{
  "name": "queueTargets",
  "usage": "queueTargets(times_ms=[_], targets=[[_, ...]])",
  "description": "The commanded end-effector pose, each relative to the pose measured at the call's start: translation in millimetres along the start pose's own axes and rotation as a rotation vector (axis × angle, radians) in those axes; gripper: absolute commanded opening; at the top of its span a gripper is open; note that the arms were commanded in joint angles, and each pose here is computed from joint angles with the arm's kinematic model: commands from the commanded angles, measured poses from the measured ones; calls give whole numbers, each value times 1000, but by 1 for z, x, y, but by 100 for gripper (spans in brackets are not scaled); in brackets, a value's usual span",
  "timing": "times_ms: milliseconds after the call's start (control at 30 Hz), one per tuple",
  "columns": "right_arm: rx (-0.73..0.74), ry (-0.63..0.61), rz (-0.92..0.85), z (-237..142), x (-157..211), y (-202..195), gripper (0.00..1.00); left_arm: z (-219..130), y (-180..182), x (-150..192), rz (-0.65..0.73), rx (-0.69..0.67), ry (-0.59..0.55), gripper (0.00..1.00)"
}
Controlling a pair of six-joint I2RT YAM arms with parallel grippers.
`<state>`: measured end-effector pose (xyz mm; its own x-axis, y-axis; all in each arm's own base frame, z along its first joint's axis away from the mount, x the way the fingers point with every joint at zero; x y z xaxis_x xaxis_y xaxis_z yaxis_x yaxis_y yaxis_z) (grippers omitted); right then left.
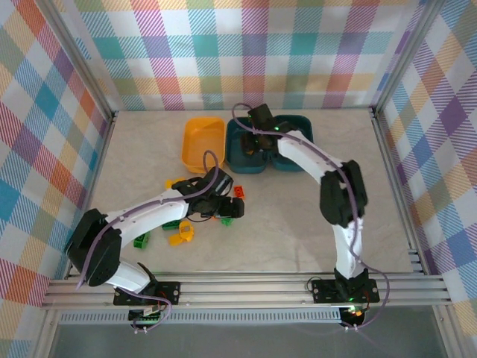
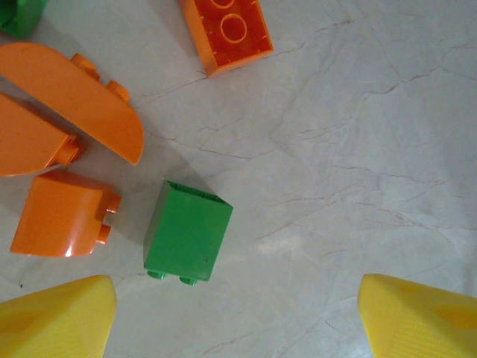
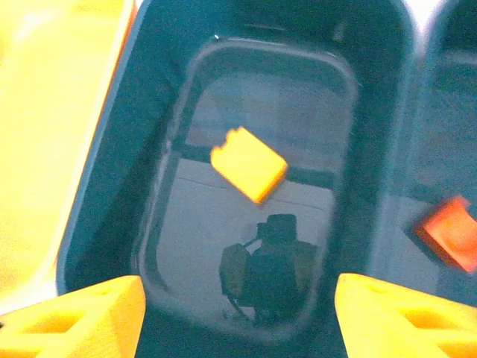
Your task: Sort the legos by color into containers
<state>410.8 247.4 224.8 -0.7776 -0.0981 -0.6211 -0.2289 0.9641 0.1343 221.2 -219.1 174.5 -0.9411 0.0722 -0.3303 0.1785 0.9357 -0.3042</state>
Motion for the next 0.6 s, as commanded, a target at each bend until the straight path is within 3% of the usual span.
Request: queueTargets(times_ms=[0, 267, 433, 567], targets=[[-40, -92, 80, -42, 12, -9, 70, 7, -1, 1, 75, -73, 23, 84], [25, -64, 122, -83, 92, -46, 71, 34, -7, 6, 118, -101, 55, 79], [72, -81, 129, -96, 124, -64, 70, 51, -12, 3, 146, -163, 56, 77], [115, -97, 146, -96, 141, -79, 68, 69, -17, 1, 161, -186, 82, 65]])
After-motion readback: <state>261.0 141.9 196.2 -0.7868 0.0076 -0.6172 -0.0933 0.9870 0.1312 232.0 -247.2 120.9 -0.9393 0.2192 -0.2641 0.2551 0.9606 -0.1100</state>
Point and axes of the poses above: each hand's point on the last joint's axis, 136 mm out from that joint toward the fingers, its own z axis out along the fingers, its own y axis along the line the jaws close on, x = y × z, the point moved 9 cm from there along -z, back along the fingers, and after that the axes turned 1 degree about z, right-handed, at the moved point
